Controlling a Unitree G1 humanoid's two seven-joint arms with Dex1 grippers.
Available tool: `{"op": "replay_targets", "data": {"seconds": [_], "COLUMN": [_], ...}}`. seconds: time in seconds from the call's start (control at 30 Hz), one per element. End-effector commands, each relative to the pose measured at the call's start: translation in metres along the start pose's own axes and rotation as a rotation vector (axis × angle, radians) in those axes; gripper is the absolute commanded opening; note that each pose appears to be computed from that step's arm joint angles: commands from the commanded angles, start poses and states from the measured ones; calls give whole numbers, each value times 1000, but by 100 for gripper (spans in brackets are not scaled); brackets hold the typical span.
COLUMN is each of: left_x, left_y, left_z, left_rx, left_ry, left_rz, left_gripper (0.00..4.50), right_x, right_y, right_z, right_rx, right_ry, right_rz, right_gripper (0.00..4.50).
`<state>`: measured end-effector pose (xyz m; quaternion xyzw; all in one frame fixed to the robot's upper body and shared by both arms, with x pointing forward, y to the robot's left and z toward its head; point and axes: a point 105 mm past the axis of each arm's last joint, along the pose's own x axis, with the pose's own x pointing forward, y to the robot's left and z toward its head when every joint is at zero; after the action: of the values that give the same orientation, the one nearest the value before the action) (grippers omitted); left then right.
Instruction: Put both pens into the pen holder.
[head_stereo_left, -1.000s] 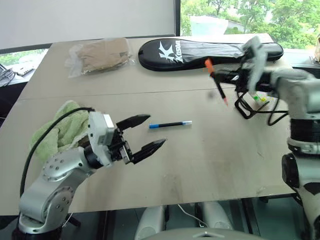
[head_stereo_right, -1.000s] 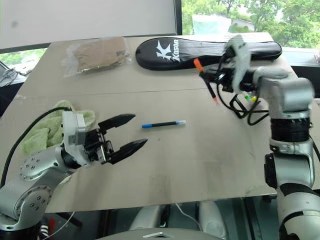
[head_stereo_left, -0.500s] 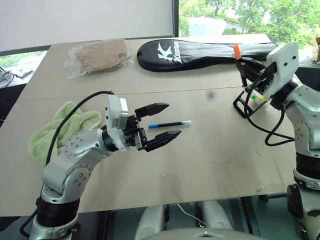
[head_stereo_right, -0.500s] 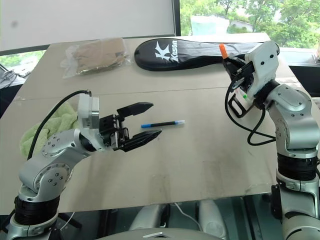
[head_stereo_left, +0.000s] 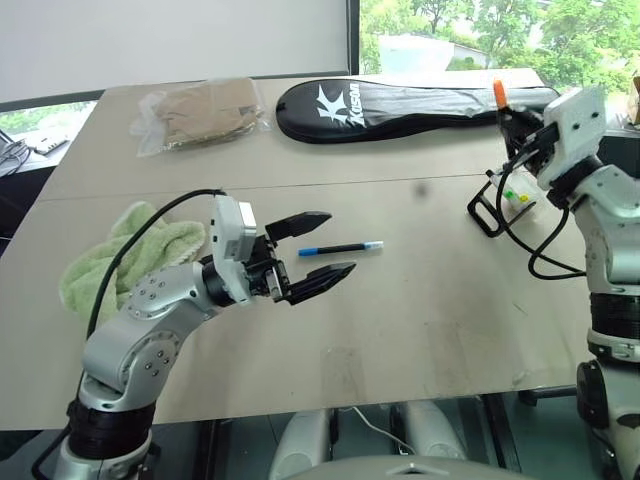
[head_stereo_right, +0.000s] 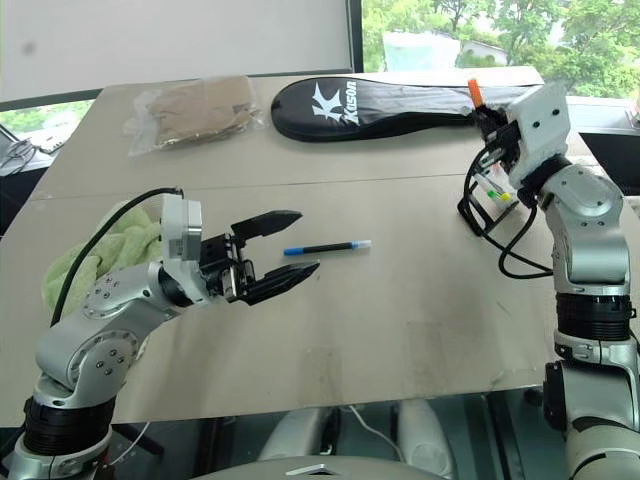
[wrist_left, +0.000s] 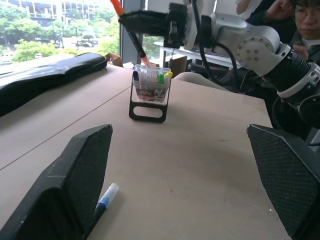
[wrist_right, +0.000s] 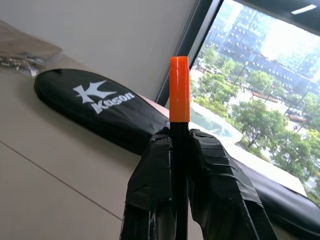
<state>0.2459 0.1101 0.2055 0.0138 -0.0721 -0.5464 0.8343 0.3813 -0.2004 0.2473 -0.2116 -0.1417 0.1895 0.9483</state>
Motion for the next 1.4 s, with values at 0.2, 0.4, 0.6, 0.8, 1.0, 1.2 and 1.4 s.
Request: {"op": "replay_targets", "data": {"seconds": [0.2, 0.4, 0.6, 0.8, 1.0, 1.2, 1.4], "left_x": [2, -4, -17, -1, 25, 26, 37], "left_y": [-1, 13, 58, 88, 99, 97, 78], "left_z": [11, -7, -29, -61, -98, -110, -75], "left_rx": [57, 94, 149, 151, 221, 205, 66], "left_ry": [-2, 162, 448, 695, 827, 865, 538], "left_rz": [32, 81, 146, -16, -208, -324, -343], "left_gripper": [450, 450, 450, 450, 397, 127, 3], "right_x": [-6, -17, -39, -76, -86, -106, -104], "right_y": [-2, -2, 32, 91, 104, 121, 146], "right_z": [-8, -6, 35, 54, 20, 4, 11], "right_rx": [-101, -130, 110, 189, 319, 428, 660], "right_ry": [-25, -23, -58, 23, 136, 202, 173], "right_rz": [-5, 13, 227, 512, 386, 362, 383], "right_gripper": [6, 265, 445, 445, 450, 450, 450]}}
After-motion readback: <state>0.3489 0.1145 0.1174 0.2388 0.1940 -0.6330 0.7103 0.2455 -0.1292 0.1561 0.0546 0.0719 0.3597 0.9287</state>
